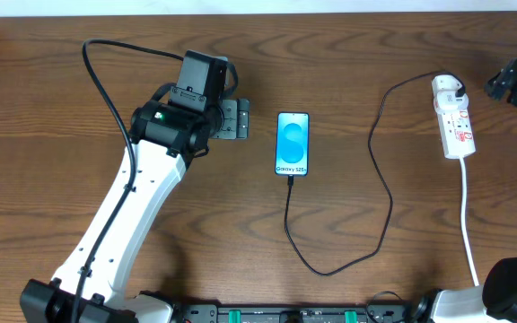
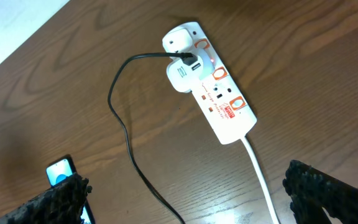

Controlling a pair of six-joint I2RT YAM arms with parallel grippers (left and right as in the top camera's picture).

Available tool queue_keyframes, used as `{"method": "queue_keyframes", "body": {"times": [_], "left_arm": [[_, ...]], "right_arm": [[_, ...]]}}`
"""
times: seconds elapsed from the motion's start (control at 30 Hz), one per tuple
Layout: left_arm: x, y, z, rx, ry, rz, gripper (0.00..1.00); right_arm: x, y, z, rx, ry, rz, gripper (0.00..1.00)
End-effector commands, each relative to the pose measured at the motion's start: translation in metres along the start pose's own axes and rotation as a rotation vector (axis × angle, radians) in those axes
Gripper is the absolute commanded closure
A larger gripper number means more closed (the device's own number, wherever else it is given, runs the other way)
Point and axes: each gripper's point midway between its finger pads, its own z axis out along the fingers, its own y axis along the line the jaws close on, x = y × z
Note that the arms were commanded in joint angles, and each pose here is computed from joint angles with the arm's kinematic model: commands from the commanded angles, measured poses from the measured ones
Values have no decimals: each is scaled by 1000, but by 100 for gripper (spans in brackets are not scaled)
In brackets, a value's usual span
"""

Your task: Plug charger to phone and switch on socket

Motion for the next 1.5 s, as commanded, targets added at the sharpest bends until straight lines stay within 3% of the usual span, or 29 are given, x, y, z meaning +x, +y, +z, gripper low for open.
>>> {"method": "queue_keyframes", "body": {"times": [0.0,0.7,1.07,1.47], "left_arm": [[-2,3,-2,-12,-7,8,11],[11,12,-7,-34,-44,5,11],[27,17,-10,21,-285,-22,11],[40,21,-37,130,-683,-64,11]], "right_arm": [[-1,4,-4,-9,-9,3,1],[-1,4,-4,-9,-9,3,1],[-1,4,-4,-9,-9,3,1],[-1,4,-4,-9,-9,3,1]]}}
